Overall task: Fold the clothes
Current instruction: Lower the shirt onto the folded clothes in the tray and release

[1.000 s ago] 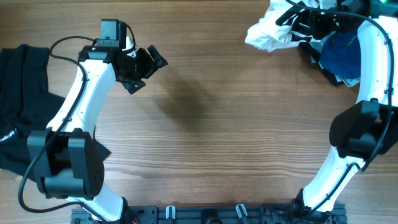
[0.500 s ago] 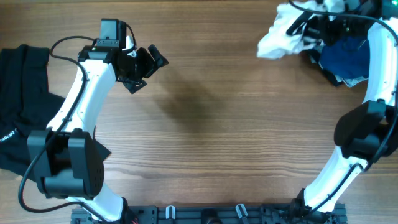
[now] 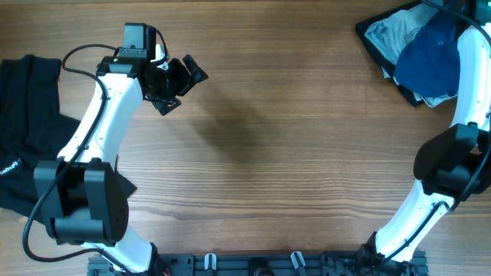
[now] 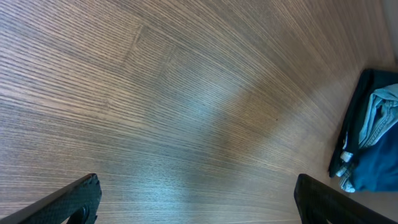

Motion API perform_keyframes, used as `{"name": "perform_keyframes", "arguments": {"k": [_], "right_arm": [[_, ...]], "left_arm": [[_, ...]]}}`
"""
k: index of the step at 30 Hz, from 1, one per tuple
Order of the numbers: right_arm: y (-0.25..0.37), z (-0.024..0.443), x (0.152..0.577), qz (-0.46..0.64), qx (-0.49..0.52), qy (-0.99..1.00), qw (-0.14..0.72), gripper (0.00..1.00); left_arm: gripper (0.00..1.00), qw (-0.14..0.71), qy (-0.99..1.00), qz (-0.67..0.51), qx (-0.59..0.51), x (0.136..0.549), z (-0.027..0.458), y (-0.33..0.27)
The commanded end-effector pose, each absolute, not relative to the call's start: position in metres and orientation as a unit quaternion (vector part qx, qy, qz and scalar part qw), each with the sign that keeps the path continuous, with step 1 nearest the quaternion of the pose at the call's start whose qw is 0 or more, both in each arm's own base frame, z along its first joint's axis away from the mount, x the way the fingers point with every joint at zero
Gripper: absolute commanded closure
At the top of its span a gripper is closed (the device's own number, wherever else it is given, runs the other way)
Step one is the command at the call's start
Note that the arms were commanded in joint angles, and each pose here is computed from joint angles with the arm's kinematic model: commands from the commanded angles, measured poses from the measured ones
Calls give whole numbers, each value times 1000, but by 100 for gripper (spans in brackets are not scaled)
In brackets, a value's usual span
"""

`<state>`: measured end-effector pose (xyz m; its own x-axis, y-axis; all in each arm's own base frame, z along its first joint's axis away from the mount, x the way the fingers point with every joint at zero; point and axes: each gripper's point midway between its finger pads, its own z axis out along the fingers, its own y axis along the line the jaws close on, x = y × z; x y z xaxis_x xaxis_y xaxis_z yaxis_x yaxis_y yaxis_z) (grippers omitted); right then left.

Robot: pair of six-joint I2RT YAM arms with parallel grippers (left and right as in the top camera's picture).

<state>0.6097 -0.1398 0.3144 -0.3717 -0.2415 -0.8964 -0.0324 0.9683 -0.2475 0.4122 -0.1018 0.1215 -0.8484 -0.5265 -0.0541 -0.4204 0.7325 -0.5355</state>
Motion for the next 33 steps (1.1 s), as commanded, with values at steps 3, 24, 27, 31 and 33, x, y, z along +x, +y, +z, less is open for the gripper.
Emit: {"name": "perform_keyframes", "arguments": {"k": [3, 24, 27, 31, 33], "right_arm": [[-196, 274, 610, -118, -38, 843, 523, 96], [-265, 204, 546, -42, -26, 902, 429, 96], [-241, 193, 545, -24, -48, 913, 404, 95], [-210, 174, 533, 29, -21, 934, 354, 96], [-206, 165, 522, 52, 17, 944, 326, 96]], "left_arm": [[0, 104, 920, -283, -251, 413, 134, -108], [0, 104, 910, -300, -264, 418, 138, -112], [0, 105, 910, -301, -264, 418, 138, -112], [0, 105, 910, -301, -264, 418, 138, -112], [0, 106, 910, -301, -263, 419, 139, -112]]}}
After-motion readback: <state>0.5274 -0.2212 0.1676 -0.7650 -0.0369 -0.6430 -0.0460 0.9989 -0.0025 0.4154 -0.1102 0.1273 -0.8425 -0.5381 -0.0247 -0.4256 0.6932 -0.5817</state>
